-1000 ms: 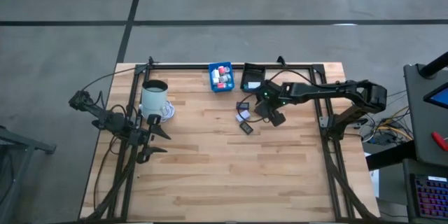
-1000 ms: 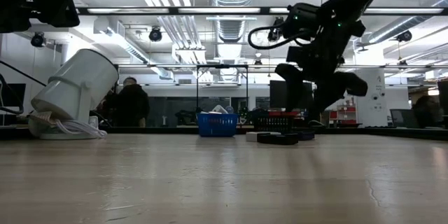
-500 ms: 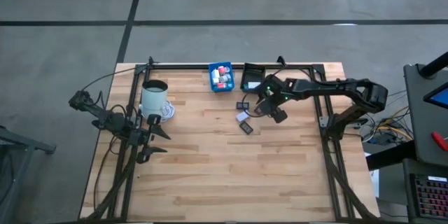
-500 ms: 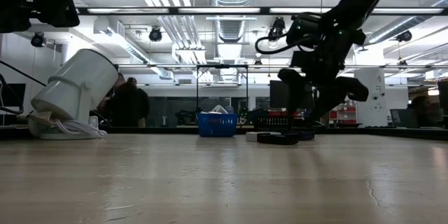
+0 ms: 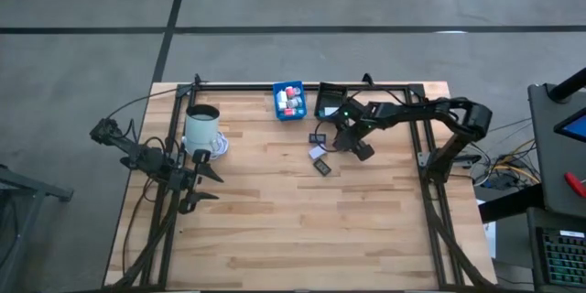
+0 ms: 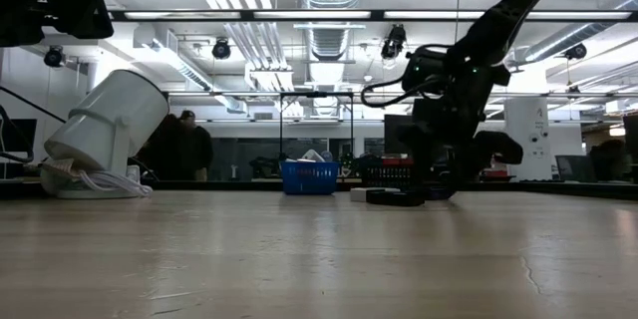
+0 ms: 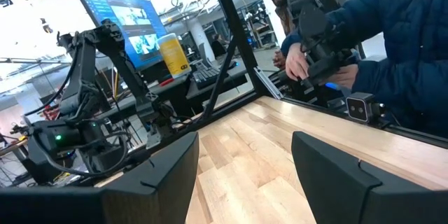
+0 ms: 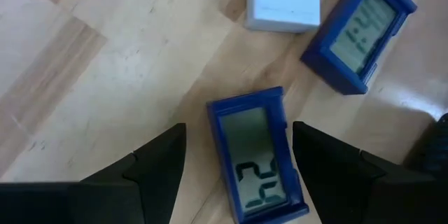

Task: Pick & Place Office items
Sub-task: Put the right purple digital clock into the black basket

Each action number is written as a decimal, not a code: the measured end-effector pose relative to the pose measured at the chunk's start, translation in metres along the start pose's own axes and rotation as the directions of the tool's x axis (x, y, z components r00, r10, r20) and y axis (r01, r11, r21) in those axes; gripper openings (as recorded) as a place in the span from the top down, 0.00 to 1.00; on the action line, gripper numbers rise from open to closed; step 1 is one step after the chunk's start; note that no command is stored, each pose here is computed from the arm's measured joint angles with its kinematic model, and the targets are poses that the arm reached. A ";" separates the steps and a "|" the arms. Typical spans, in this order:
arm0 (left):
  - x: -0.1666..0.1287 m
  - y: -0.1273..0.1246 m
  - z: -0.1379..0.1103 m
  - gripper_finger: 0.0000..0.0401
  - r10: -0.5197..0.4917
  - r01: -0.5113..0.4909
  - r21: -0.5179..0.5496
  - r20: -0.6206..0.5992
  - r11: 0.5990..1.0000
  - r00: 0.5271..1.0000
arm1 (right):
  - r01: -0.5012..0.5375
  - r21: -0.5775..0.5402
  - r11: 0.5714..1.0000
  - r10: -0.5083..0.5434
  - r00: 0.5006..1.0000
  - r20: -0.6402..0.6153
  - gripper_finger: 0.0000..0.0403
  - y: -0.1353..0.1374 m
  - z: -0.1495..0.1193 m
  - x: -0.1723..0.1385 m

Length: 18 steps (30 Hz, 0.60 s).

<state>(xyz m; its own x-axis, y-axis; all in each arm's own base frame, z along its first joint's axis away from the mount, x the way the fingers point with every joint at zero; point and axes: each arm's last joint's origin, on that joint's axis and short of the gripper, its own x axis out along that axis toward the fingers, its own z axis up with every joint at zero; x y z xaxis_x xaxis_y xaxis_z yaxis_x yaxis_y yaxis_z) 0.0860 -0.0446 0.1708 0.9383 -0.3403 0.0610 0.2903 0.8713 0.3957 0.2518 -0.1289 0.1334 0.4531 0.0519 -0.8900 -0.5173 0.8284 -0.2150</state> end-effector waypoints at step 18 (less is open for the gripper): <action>0.000 0.000 0.000 0.42 0.000 0.000 0.000 0.000 1.000 1.000 | 0.018 0.058 0.998 -0.017 1.000 -0.003 0.41 -0.010 -0.011 0.000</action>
<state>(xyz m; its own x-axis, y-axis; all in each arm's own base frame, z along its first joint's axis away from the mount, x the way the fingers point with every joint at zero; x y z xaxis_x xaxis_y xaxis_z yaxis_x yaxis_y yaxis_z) 0.0860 -0.0446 0.1707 0.9384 -0.3403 0.0609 0.2903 0.8713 0.3957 0.2488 -0.1432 0.1307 0.4596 0.0356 -0.8874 -0.4664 0.8600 -0.2071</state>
